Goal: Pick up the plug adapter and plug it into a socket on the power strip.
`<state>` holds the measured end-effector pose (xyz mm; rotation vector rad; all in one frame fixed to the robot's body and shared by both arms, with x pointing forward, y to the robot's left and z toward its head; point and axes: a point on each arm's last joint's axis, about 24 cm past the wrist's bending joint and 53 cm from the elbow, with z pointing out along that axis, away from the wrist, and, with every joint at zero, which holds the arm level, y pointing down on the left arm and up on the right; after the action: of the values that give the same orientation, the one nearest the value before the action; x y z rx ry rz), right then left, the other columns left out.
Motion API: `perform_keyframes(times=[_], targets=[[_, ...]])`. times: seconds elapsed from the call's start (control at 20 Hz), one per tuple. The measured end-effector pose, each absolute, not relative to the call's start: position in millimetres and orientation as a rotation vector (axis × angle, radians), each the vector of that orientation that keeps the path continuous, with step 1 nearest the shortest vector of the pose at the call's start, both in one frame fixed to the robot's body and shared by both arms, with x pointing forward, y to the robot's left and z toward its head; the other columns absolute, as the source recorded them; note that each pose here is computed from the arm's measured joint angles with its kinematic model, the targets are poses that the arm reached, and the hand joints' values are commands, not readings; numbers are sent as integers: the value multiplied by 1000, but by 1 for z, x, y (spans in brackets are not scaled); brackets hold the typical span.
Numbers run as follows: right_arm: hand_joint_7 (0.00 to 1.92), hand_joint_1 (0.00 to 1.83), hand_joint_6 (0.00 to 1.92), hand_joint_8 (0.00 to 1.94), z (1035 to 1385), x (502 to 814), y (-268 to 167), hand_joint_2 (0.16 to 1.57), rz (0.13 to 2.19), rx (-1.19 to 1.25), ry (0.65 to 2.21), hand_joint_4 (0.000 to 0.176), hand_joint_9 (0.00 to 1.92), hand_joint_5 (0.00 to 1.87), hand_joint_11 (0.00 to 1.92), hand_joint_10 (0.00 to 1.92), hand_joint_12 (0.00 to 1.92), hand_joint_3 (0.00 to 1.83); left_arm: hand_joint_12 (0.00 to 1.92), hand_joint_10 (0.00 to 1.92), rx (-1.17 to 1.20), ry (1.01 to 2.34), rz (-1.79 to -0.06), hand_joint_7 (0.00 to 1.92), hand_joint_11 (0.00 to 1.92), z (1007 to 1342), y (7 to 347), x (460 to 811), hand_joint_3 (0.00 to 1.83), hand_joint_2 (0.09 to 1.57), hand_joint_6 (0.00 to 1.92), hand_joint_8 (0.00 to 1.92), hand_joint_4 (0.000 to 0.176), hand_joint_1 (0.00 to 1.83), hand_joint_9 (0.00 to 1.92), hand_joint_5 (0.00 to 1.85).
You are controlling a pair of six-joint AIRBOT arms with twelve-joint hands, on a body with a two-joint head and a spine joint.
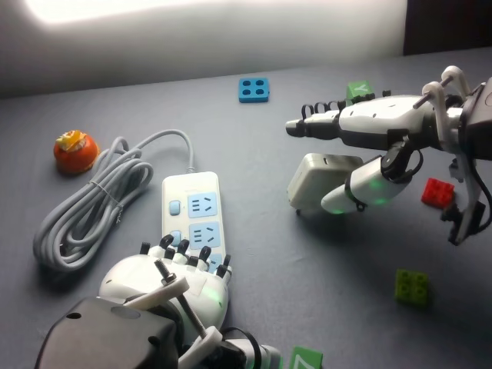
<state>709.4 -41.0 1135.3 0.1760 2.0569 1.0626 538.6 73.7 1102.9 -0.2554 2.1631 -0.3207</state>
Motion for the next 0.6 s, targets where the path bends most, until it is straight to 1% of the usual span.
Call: perform_keyframes(times=[0.1, 0.15, 0.2, 0.3, 0.35, 0.4, 0.45, 0.55, 0.6], targets=[[67, 818, 3, 1, 1134, 710, -38, 1105, 1064, 173, 2059, 0, 72, 50, 0, 1, 329, 4, 68, 14, -264, 2163, -320, 72, 44, 1103, 75, 539, 0, 1200, 12, 12, 0, 0, 54, 65], [86, 844, 5, 5, 1134, 710, -37, 1088, 1066, 173, 2060, 0, 90, 66, 0, 5, 364, 0, 61, 6, -263, 2163, -319, 61, 22, 1103, 75, 538, 0, 1199, 4, 5, 0, 0, 40, 50], [80, 832, 1, 1, 1132, 711, -35, 1091, 1069, 170, 2063, 0, 85, 56, 0, 2, 369, 0, 56, 1, -269, 2171, -317, 51, 8, 1103, 75, 534, 0, 1200, 0, 0, 0, 0, 30, 42], [100, 863, 3, 4, 1131, 714, -34, 1076, 1066, 172, 2063, 0, 107, 73, 0, 5, 436, 0, 65, 6, -304, 2173, -324, 61, 20, 1103, 75, 530, 0, 1203, 2, 5, 0, 0, 42, 46], [95, 864, 1, 1, 1130, 714, -34, 1078, 1063, 174, 2064, 0, 104, 70, 0, 2, 425, 0, 74, 8, -330, 2173, -328, 72, 31, 1103, 77, 528, 1, 1205, 5, 8, 0, 0, 53, 56], [86, 843, 0, 0, 1129, 715, -34, 1089, 1062, 174, 2065, 0, 98, 63, 0, 0, 421, 4, 73, 3, -363, 2165, -327, 61, 19, 1105, 79, 529, 1, 1205, 1, 2, 0, 0, 42, 47], [109, 817, 4, 6, 1129, 716, -33, 1088, 1063, 174, 2065, 0, 118, 78, 0, 6, 466, 2, 73, 2, -370, 2154, -327, 62, 16, 1109, 80, 531, 0, 1199, 0, 2, 0, 0, 42, 45], [87, 767, 1, 0, 1128, 718, -30, 1121, 1063, 173, 2064, 0, 94, 57, 0, 0, 387, 7, 51, 0, -392, 2135, -339, 51, 0, 1113, 80, 533, 0, 1204, 0, 1, 0, 0, 22, 34], [64, 783, 0, 0, 1128, 718, -28, 1128, 1064, 172, 2065, 0, 76, 36, 0, 0, 341, 6, 51, 1, -421, 2132, -356, 48, 7, 1113, 79, 533, 0, 1204, 0, 0, 0, 0, 23, 28]])
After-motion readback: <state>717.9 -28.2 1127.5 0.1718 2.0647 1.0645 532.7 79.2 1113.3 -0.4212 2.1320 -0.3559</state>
